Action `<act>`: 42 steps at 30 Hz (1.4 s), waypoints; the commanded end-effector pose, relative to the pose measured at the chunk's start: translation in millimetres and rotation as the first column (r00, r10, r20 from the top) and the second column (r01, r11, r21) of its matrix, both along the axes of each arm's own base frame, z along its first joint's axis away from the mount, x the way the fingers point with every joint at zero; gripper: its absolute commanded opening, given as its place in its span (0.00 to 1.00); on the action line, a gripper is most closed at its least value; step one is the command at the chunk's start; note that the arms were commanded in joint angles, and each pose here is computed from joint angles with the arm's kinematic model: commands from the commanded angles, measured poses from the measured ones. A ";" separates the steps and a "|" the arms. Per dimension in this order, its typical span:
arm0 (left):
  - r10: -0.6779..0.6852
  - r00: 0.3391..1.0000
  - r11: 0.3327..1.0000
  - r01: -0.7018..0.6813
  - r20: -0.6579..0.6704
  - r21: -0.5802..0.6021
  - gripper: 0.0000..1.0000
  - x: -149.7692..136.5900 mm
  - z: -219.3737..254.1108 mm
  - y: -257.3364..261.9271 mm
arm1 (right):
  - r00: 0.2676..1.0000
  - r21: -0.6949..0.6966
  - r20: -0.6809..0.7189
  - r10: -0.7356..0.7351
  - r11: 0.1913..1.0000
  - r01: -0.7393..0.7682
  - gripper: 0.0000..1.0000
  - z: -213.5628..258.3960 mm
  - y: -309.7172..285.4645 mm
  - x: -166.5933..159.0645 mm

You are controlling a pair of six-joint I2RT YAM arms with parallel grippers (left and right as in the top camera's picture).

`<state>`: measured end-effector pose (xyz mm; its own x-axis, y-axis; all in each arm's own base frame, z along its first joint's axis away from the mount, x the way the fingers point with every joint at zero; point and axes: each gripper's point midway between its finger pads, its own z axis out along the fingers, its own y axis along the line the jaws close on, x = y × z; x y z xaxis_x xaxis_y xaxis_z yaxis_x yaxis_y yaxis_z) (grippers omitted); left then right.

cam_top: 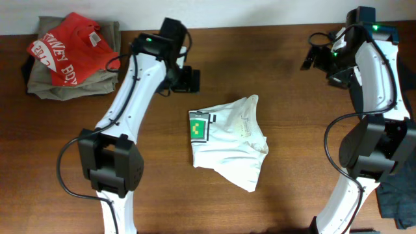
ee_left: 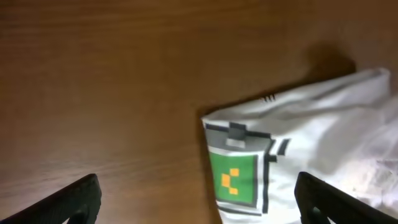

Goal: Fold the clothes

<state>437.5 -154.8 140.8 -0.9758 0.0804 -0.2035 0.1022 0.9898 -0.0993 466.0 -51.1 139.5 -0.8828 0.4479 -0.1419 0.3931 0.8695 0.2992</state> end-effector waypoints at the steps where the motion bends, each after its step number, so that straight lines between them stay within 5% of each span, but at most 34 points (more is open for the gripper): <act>1: -0.030 0.999 0.997 0.028 -0.024 -0.072 0.82 -5.9 4.8 -1.4 | 1.000 0.153 -0.022 -0.010 0.988 0.013 0.99 12.7 25.0 -8.0; 5: -0.131 0.943 0.984 0.085 -0.305 -0.158 0.83 -74.1 -50.3 -9.1 | 0.997 0.181 -0.067 -0.033 0.982 0.045 0.99 12.3 20.4 -18.6; 6: -0.193 0.905 0.948 0.073 -0.379 -0.309 0.83 -102.0 -82.0 -28.8 | 0.995 0.179 -0.059 -0.084 0.979 0.093 0.99 12.5 -2.6 -19.0; 9: -0.257 0.874 0.901 0.063 -0.412 -0.429 0.84 -133.6 -116.4 -51.2 | 0.975 0.179 -0.057 -0.216 0.958 0.222 0.99 12.6 -61.8 -29.6; 13: -0.268 0.894 0.845 0.040 -0.359 -0.533 0.80 -132.1 -125.2 -84.8 | 0.951 0.171 -0.068 -0.300 0.936 0.308 0.99 11.7 -99.5 -43.5; 14: -0.248 0.911 0.840 0.033 -0.329 -0.542 0.65 -122.7 -125.3 -94.0 | 0.948 0.169 -0.062 -0.312 0.933 0.318 0.99 11.7 -105.2 -44.2; 16: -0.216 0.932 0.837 0.023 -0.291 -0.547 0.07 -108.6 -125.6 -98.2 | 0.949 0.169 -0.062 -0.310 0.934 0.316 0.99 11.7 -104.6 -43.9; 17: -0.206 0.944 0.831 0.028 -0.260 -0.555 0.01 -99.0 -124.9 -97.3 | 0.949 0.169 -0.062 -0.309 0.934 0.316 0.99 11.7 -104.2 -43.8; 24: 0.146 0.988 0.915 -0.154 -0.049 -0.372 0.01 14.3 -105.6 19.4 | 0.949 0.169 -0.062 -0.309 0.934 0.316 0.99 11.7 -104.2 -43.8; 30: 0.301 0.868 0.946 -0.218 0.396 -0.241 0.00 125.9 42.1 114.2 | 0.949 0.169 -0.062 -0.309 0.934 0.316 0.99 11.7 -104.2 -43.8; 42: 0.262 0.619 0.930 -0.367 0.740 -0.023 0.00 166.0 124.5 280.6 | 0.949 0.169 -0.062 -0.309 0.934 0.316 0.99 11.7 -104.2 -43.8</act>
<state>603.5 92.3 244.4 -0.5331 -0.2008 -0.8219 -0.2166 0.9714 -0.0968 420.8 -153.1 144.9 -0.7034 0.7108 0.0070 0.6492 0.6383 0.4137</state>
